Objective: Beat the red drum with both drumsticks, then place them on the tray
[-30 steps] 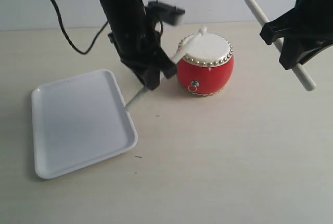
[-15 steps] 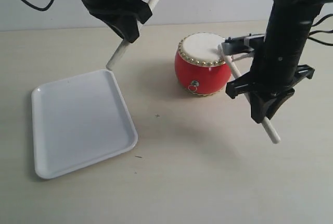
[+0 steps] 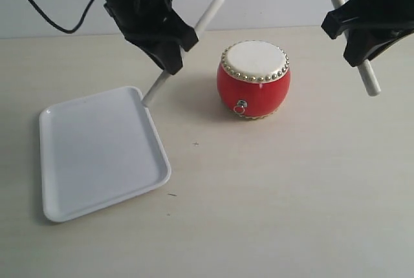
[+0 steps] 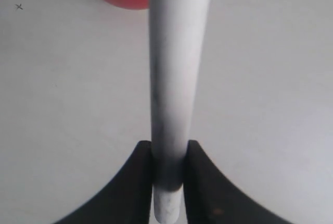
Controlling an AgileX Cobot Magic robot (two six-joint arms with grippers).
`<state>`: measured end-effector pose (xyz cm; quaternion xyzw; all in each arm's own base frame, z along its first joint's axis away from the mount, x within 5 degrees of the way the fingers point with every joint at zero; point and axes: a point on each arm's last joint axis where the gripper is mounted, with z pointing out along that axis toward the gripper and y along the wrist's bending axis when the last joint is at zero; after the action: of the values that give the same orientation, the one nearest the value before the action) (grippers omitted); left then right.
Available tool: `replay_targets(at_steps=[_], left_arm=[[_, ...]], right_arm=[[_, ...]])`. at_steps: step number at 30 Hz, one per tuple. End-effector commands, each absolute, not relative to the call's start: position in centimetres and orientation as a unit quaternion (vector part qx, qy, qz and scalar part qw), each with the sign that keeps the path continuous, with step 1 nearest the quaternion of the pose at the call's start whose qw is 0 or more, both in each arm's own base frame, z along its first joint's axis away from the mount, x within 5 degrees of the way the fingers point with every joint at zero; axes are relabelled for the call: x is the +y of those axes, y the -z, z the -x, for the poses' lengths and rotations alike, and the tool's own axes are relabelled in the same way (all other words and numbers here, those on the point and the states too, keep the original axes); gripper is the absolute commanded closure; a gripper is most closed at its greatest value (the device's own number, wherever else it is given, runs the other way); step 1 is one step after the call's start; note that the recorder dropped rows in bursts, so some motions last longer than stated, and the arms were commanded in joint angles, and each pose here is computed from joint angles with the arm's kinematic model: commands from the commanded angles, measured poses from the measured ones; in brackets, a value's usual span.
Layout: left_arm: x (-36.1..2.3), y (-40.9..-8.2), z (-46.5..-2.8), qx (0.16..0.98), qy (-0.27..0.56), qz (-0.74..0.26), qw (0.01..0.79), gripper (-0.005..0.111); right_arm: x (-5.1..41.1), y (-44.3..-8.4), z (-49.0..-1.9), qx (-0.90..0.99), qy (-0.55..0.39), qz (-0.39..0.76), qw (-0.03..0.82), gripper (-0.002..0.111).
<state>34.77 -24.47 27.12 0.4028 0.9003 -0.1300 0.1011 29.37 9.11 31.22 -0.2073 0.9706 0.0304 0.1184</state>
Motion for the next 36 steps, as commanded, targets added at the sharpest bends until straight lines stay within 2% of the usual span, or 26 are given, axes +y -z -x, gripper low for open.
replay_targets(at_steps=[1,6,9,13,17,21,25,27,30,36], left_arm=[[-26.5,-22.3,-35.0,0.900,0.127,-0.415,0.044,0.107],[-27.7,-17.1,-35.2,0.906,0.126,-0.403,-0.018,0.107],[-27.8,-17.0,-35.2,0.907,0.131,-0.400,-0.020,0.107],[-27.2,-21.1,-34.8,0.904,0.138,-0.403,0.026,0.107],[-25.6,-25.3,-34.7,0.901,0.129,-0.407,0.078,0.107],[-23.7,-28.0,-34.9,0.909,0.129,-0.380,0.111,0.107],[-23.0,-29.3,-34.7,0.910,0.133,-0.371,0.126,0.107],[-23.0,-29.7,-34.5,0.910,0.137,-0.370,0.130,0.107],[-23.0,-30.0,-34.4,0.909,0.140,-0.370,0.133,0.107],[-23.0,-29.9,-34.4,0.907,0.135,-0.376,0.133,0.107]], right_arm=[[8.9,-31.9,-29.1,0.969,-0.036,0.207,0.129,0.108],[9.0,-31.9,-29.1,0.969,-0.043,0.205,0.129,0.108],[9.0,-31.9,-29.1,0.969,-0.041,0.206,0.129,0.108],[9.1,-31.8,-29.1,0.970,-0.047,0.204,0.126,0.108],[10.0,-29.5,-29.8,0.974,-0.084,0.195,0.084,0.108],[10.8,-24.5,-30.1,0.976,-0.109,0.191,-0.004,0.108],[11.3,-18.4,-30.0,0.969,-0.094,0.201,-0.107,0.108],[11.4,-16.8,-30.1,0.966,-0.093,0.202,-0.132,0.108],[11.5,-17.4,-30.4,0.967,-0.097,0.202,-0.120,0.108],[11.4,-24.5,-30.7,0.970,-0.103,0.222,0.003,0.108]])
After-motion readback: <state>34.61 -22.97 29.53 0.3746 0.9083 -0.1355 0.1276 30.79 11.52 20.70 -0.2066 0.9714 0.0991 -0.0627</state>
